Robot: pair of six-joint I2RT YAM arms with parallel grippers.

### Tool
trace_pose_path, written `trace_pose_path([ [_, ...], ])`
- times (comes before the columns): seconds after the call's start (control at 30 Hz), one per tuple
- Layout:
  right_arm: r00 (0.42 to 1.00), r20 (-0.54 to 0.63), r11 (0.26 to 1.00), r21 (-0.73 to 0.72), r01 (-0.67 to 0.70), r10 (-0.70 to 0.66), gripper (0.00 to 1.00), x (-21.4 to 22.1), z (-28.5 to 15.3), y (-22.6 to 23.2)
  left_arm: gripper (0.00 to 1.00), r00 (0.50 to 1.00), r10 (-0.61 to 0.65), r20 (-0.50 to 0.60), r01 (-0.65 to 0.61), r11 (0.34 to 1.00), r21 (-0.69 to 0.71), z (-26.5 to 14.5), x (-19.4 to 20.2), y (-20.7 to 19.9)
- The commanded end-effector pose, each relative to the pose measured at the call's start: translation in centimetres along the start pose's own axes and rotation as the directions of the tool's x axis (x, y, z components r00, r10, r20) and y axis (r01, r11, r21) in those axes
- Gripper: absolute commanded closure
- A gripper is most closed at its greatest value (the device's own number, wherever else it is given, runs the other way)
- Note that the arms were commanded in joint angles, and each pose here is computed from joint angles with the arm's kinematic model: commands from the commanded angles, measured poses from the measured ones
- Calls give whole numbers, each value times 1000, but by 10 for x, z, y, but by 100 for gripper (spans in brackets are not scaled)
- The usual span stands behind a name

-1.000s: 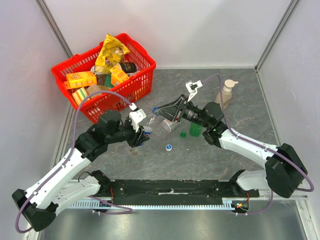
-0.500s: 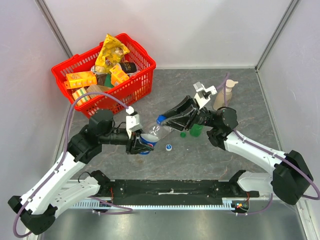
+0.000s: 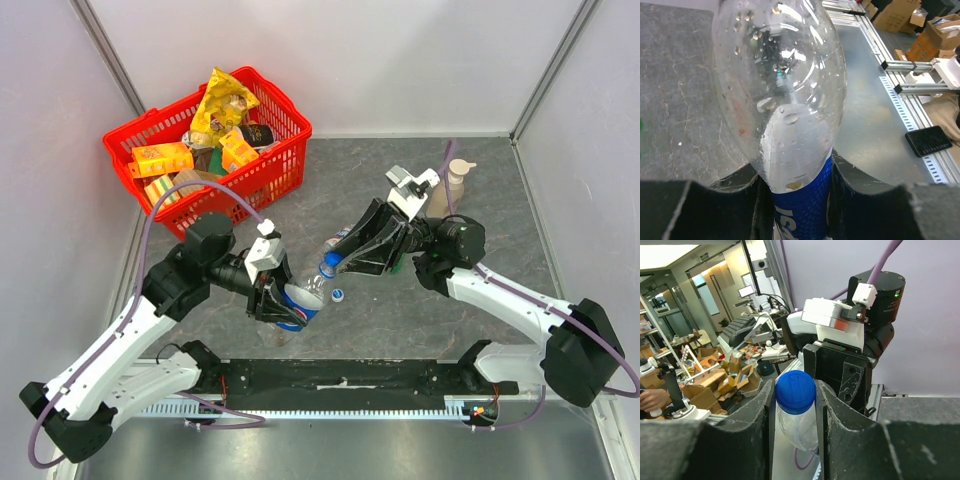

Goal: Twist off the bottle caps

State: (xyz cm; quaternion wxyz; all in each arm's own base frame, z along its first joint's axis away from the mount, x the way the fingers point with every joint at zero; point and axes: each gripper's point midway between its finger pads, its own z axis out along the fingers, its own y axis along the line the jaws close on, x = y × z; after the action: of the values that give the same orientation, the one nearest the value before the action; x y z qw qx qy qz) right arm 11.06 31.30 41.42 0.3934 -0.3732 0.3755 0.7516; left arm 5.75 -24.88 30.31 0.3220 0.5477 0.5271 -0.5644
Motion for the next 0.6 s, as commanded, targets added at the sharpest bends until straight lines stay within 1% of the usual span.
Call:
trace_pose_path([
  [0.0, 961, 73, 942, -191, 275, -266, 100, -18, -2, 51, 98, 979, 178, 99, -191, 971, 143, -4, -41, -33],
  [0.2, 965, 81, 950, -174, 259, -248, 100, -18, -2, 46, 98, 981, 172, 93, -182, 977, 107, -4, -37, -27],
  [0.3, 965, 81, 956, -142, 257, -247, 100, -20, 0, 39, 98, 981, 170, 91, -179, 979, 100, -4, -34, -27],
  [0.53, 958, 89, 962, 18, 273, -273, 100, -29, 0, 15, 98, 976, 197, 96, -204, 977, 65, -8, -28, -31],
  [0.57, 960, 87, 963, 63, 262, -266, 100, -29, -2, 7, 98, 973, 210, 100, -216, 975, 57, -9, -29, -33],
])
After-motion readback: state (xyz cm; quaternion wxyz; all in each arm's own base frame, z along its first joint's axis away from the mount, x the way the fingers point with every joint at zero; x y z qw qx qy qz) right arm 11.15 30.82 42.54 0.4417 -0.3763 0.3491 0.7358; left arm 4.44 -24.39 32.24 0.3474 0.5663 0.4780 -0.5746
